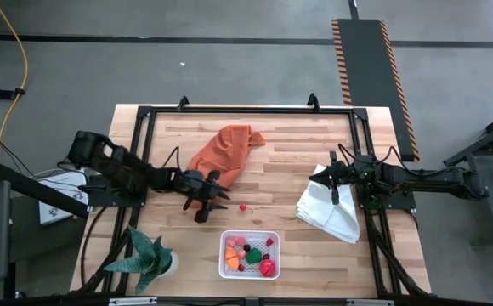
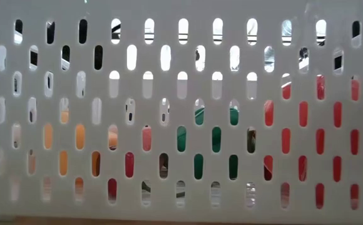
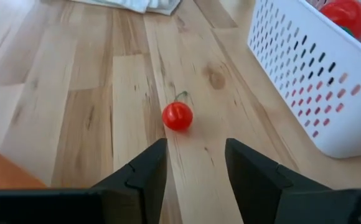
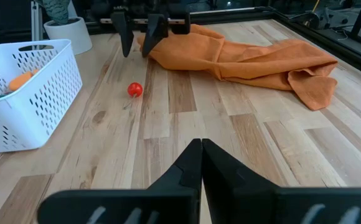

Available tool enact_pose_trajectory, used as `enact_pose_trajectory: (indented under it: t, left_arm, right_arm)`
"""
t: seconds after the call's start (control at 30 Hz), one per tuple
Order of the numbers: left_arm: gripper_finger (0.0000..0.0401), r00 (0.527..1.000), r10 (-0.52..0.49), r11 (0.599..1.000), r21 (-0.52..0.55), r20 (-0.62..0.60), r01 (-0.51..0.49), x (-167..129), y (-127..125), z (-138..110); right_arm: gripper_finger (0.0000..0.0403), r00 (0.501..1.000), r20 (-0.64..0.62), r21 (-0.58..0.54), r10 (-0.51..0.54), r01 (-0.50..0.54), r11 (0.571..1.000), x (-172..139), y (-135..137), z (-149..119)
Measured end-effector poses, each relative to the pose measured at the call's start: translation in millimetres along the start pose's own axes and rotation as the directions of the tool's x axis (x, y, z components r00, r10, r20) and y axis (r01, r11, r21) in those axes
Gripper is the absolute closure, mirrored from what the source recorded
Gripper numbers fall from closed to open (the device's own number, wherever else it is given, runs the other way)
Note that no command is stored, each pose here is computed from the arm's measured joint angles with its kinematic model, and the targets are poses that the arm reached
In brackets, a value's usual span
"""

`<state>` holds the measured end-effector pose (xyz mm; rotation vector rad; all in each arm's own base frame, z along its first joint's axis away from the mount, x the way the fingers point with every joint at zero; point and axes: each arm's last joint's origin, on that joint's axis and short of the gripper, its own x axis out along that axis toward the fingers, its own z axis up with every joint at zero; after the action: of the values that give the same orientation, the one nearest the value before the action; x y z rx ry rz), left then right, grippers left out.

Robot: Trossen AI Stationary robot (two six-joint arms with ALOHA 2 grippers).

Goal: Pick and placing Produce into tupperware
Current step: Put the red cherry into the white bin

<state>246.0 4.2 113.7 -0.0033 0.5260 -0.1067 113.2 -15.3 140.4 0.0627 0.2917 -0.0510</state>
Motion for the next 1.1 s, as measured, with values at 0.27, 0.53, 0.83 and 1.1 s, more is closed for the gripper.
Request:
enact_pose_trajectory:
  t: [0.27, 0.53, 0.83, 1.1]
  left_arm:
    - [0.0251, 1.0, -0.007, 1.0, 0.007, -0.007, 0.007, 9.5, 1.0, -1.3]
    - [0.0251, 1.0, -0.007, 1.0, 0.007, 0.013, 0.007, 16.7, 1.7, -6.0]
    - [0.0251, 1.0, -0.007, 1.0, 0.002, 0.027, 0.007, 25.0, 2.8, -7.0]
    - [0.0251, 0.999, -0.008, 1.0, 0.014, 0.031, 0.008, 37.3, 4.6, 0.0]
  right_arm:
    - [0.0402, 1.0, 0.0, 0.0, 0.0, 0.0, 1.0, 0.0, 0.0, 0.0]
    - [0.0402, 1.0, 0.0, 0.0, 0.0, 0.0, 1.0, 0.0, 0.0, 0.0]
    - [0.0402, 1.0, 0.0, 0.0, 0.0, 0.0, 1.0, 0.0, 0.0, 0.0]
    - [0.0402, 1.0, 0.0, 0.0, 0.0, 0.0, 1.0, 0.0, 0.0, 0.0]
